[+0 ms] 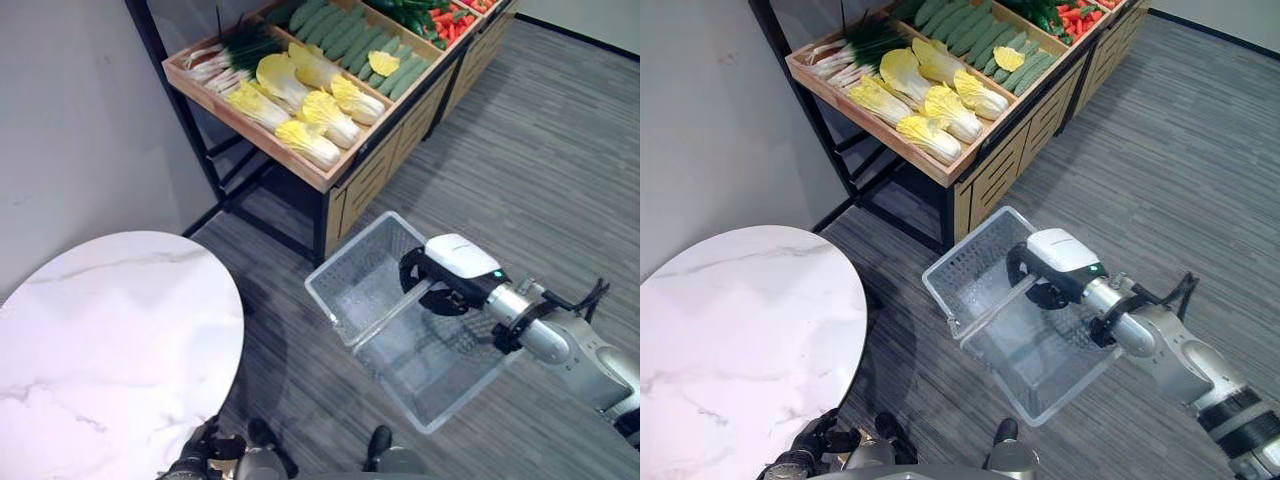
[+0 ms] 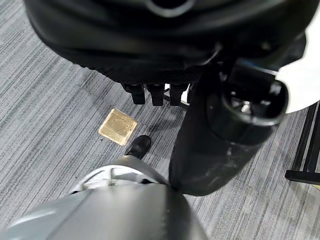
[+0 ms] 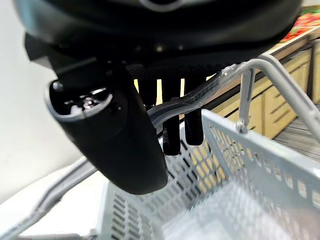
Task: Get the vegetables into the basket
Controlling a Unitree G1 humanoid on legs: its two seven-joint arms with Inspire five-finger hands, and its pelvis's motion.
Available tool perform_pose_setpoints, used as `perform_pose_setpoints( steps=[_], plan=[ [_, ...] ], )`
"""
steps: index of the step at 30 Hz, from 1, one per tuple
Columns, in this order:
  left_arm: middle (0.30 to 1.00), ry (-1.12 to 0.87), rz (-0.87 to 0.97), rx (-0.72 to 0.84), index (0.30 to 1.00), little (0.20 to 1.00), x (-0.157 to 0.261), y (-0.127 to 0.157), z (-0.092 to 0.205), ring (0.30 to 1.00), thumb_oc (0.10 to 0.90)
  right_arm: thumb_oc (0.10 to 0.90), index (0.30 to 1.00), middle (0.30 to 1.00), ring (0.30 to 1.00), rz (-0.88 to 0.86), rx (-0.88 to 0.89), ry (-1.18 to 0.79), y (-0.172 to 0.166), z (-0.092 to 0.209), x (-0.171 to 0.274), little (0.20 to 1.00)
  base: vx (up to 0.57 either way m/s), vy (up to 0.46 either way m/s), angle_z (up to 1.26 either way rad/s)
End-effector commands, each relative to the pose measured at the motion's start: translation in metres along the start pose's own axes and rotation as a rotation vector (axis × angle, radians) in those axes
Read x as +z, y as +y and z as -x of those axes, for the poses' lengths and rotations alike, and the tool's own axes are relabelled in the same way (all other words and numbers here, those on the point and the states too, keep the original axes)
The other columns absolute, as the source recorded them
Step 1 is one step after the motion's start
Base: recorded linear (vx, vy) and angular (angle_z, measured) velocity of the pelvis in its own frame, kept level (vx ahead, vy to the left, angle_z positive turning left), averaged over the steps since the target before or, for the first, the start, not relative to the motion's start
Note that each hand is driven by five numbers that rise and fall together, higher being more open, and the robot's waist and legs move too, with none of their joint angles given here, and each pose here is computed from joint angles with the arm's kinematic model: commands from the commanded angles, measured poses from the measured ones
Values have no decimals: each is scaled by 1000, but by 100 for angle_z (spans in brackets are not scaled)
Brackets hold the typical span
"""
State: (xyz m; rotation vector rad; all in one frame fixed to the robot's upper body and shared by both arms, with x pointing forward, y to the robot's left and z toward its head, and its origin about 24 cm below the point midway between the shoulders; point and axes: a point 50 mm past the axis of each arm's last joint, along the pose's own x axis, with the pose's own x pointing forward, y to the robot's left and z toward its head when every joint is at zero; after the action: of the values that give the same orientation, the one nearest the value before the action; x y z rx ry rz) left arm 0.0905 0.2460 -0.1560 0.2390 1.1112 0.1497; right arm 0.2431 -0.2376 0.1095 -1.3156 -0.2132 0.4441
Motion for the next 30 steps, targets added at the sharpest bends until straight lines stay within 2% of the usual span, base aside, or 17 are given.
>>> perform_pose_setpoints(
  steps=[1,4,6,12,16,22,27,30],
  plan=[
    [1000,52,-99,-56,1000,1000,-18,-10,4,1000,900,400,300,300,300,6,-328,-217,-69,-2,35,300,-13,-74,-5],
    [1000,43,-104,-64,1000,1000,-16,-13,4,1000,900,400,300,300,300,-5,-324,-117,-65,12,16,300,-15,-78,-7],
    [1000,33,-107,-64,1000,1000,-14,-12,4,1000,900,400,300,300,300,7,-334,21,-61,28,-9,300,-15,-110,-20],
    [1000,-25,-88,-44,1000,1000,-3,-7,3,1000,900,400,300,300,300,3,-392,221,-52,67,-37,300,31,-157,-18],
    [1000,-92,-35,-18,1000,1000,11,-10,2,1000,900,400,300,300,300,-14,-399,216,-50,58,-41,300,-3,-57,-80],
    [1000,-135,-81,-42,1000,1000,17,-14,2,1000,900,400,300,300,300,-27,-437,202,-57,46,-47,300,137,53,-104],
    [1000,-103,-135,-52,1000,1000,14,-10,0,1000,900,400,300,300,300,-70,-395,242,-42,52,-50,300,113,266,-108],
    [1000,-101,-161,-37,1000,1000,13,-3,0,1000,900,400,300,300,300,-141,-407,270,-30,41,-57,300,3,226,-69]
  ],
)
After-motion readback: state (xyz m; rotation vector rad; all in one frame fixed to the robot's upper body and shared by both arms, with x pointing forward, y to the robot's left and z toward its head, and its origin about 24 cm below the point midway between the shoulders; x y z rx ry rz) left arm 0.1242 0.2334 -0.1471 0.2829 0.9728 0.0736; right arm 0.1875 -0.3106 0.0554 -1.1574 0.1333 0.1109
